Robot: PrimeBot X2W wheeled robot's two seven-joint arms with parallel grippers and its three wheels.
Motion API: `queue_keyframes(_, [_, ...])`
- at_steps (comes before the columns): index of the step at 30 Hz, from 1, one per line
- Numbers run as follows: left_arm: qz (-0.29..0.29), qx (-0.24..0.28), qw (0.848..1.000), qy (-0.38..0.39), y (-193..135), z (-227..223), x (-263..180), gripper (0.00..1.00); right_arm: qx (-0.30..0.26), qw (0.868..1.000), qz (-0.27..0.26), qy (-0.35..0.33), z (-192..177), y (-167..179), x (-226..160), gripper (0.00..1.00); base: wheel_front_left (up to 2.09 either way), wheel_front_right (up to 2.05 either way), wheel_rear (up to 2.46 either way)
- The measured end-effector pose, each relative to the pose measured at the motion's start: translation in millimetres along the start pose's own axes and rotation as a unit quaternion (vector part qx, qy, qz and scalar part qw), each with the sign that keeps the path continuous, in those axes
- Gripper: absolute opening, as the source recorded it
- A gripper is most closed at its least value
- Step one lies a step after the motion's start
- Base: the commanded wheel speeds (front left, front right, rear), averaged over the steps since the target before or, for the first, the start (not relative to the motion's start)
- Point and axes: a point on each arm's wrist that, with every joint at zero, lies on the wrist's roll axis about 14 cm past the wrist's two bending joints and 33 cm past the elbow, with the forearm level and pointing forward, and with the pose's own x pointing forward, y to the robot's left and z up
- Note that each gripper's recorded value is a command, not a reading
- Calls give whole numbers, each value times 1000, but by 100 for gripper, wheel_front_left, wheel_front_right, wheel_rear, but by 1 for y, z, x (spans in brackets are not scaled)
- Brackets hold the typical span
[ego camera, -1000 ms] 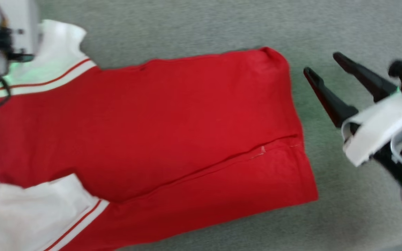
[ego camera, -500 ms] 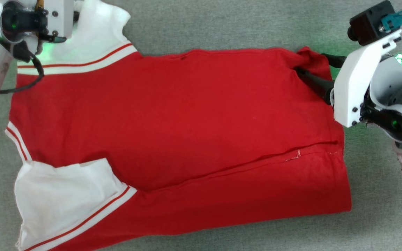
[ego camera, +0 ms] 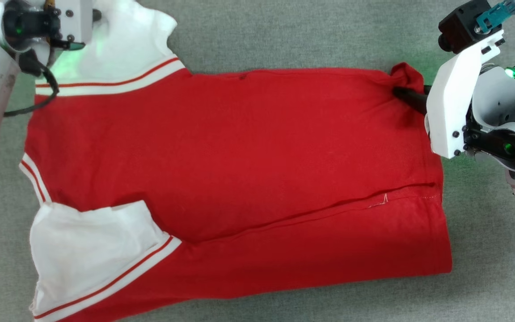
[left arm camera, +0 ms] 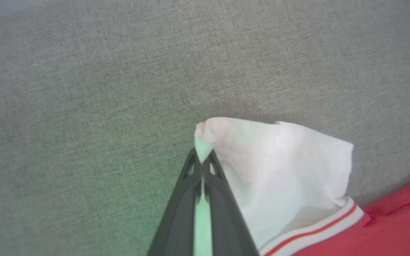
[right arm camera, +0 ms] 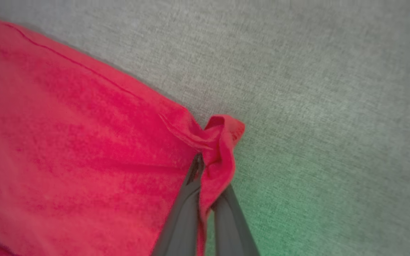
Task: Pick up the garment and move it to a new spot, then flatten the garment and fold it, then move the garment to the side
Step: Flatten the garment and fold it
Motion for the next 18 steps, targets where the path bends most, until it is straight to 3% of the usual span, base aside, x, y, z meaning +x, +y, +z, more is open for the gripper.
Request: queue_keyframes(18, [6, -1, 996, -89, 2, 7, -110, 0, -30, 996, -11, -85, 9, 14, -71, 0, 0, 0, 0])
